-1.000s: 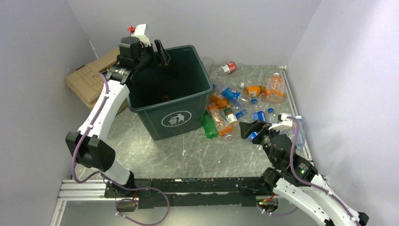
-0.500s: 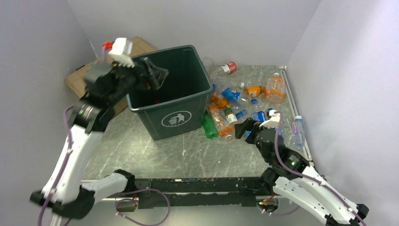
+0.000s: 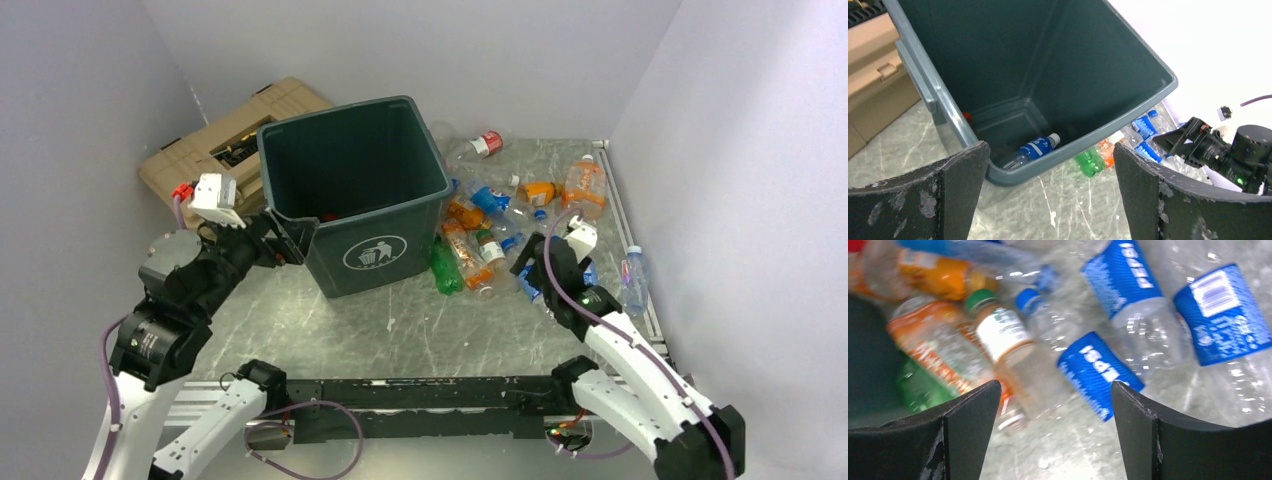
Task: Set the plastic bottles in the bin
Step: Pick up the plastic bottle at the center of the board.
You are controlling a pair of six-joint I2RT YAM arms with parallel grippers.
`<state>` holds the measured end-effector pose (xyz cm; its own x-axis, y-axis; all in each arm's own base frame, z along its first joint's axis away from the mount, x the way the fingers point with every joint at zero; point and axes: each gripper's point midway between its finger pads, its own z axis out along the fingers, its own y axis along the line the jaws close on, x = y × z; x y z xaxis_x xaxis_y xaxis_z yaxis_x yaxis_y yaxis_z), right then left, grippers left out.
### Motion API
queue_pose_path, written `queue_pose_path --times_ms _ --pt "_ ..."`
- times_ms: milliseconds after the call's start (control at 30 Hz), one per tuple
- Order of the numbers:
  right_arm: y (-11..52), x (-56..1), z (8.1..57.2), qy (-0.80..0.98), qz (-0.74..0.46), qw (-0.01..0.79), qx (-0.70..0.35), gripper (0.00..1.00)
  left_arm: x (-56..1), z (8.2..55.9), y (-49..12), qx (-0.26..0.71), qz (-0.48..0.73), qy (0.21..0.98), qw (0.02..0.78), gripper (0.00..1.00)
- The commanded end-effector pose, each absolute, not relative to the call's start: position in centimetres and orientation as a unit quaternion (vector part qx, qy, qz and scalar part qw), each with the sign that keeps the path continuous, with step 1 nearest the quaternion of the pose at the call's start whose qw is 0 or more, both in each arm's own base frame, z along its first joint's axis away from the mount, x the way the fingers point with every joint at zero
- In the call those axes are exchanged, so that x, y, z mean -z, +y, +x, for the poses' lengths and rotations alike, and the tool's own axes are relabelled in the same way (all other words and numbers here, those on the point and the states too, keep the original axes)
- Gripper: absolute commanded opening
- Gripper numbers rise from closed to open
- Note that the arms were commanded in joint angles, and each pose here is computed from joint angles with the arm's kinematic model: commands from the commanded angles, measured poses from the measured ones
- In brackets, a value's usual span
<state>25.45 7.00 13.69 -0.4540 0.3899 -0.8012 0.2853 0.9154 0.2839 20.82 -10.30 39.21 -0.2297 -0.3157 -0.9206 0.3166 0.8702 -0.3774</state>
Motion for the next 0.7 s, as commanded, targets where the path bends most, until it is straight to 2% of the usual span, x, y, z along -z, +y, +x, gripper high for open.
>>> queue_pose_path --times_ms 0,333,533,667 --pt "4.8 -12.3 26.6 0.852 0.241 0.461 -0.064 0.84 -39.3 20.4 -10.0 0.272 -0.028 0.728 0.628 1.00" --pt "3.5 -10.0 28.2 0.886 0.214 0.411 -0.010 0.89 -37.4 19.2 -10.8 0.298 -0.018 0.740 0.603 1.00" --pt "4.1 -8.2 28.8 0.908 0.190 0.374 -0.005 0.85 -37.7 18.2 -10.8 0.315 -0.020 0.730 0.606 0.99" --pt "5.1 -7.1 28.5 0.916 0.181 0.357 -0.029 0.78 -38.0 17.8 -10.6 0.314 -0.018 0.725 0.612 0.99"
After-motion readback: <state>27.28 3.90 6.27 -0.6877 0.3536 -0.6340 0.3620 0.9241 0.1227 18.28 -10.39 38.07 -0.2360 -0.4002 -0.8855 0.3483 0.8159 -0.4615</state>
